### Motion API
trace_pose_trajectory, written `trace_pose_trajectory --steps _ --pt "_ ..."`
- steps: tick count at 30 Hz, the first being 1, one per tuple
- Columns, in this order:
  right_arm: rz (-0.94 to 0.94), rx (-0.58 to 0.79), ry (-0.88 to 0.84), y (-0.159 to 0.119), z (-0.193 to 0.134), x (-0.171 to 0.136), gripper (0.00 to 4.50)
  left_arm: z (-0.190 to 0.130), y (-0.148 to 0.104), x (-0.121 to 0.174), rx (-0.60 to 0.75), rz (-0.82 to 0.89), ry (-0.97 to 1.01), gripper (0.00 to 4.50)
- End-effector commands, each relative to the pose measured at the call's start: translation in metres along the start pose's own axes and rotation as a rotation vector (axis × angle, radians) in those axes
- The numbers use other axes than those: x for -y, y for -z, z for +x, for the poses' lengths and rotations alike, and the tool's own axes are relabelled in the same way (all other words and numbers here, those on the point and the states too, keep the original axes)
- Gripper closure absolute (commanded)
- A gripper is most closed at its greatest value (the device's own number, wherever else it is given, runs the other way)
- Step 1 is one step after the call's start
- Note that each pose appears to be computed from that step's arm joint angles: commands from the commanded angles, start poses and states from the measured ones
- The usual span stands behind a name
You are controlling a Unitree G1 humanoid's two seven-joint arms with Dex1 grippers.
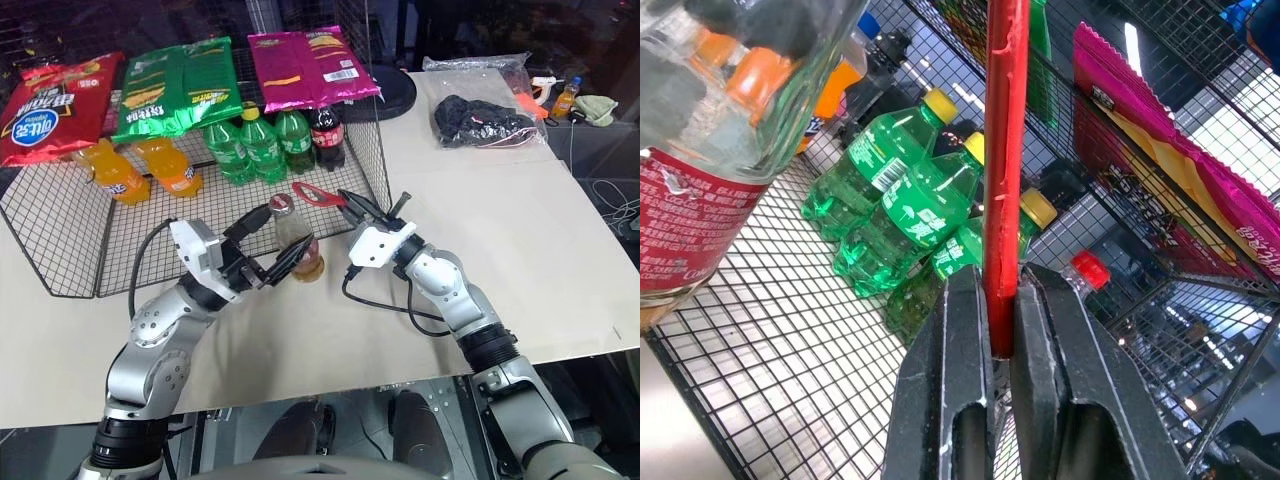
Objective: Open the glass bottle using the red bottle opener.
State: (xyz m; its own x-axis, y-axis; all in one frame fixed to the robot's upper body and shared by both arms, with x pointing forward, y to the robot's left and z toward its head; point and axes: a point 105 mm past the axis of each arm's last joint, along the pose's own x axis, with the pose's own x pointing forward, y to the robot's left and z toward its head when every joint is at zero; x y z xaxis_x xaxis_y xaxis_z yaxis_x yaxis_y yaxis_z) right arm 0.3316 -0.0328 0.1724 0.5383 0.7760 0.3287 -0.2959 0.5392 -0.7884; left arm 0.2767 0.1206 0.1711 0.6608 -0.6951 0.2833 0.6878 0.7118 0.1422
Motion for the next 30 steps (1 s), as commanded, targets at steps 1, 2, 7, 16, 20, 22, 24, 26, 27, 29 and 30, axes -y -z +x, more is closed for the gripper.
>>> trace_pose_trajectory --steps 1,2,7,16,20,22,24,26,27,29,30 --pt "-0.012 0.034 0.051 -0.008 0.003 0.015 4.5 0.002 -0.007 0.005 0.014 0.053 0.023 0.12" --pt "-0.012 0.035 0.051 -0.009 0.004 0.015 4.5 0.002 -0.006 0.004 0.01 0.064 0.022 0.12" --pt "-0.012 0.035 0.051 -0.008 0.004 0.015 4.5 0.003 -0.006 0.003 0.016 0.066 0.023 0.12" --pt "-0.012 0.03 0.054 -0.007 0.004 0.015 4.5 0.002 -0.007 0.002 0.021 0.053 0.024 1.27" --pt "-0.012 0.03 0.054 -0.007 0.004 0.015 4.5 0.002 -0.006 0.001 0.018 0.054 0.023 1.27" --pt "-0.012 0.031 0.053 -0.007 0.005 0.015 4.5 0.002 -0.006 0.0 0.02 0.053 0.02 1.27" --pt "-0.011 0.032 0.053 -0.007 0.005 0.015 4.5 0.002 -0.006 0.0 0.023 0.049 0.02 1.27" --pt "-0.011 0.032 0.053 -0.007 0.005 0.015 4.5 0.001 -0.006 -0.001 0.025 0.048 0.014 1.27" --pt "-0.011 0.032 0.054 -0.007 0.005 0.015 4.5 0.001 -0.006 -0.001 0.026 0.047 0.011 1.27" --pt "-0.01 0.032 0.054 -0.007 0.006 0.015 4.5 0.0 -0.006 -0.006 0.034 0.037 -0.018 1.27" --pt "-0.01 0.032 0.055 -0.007 0.006 0.015 4.5 0.0 -0.007 -0.007 0.036 0.034 -0.026 1.27"
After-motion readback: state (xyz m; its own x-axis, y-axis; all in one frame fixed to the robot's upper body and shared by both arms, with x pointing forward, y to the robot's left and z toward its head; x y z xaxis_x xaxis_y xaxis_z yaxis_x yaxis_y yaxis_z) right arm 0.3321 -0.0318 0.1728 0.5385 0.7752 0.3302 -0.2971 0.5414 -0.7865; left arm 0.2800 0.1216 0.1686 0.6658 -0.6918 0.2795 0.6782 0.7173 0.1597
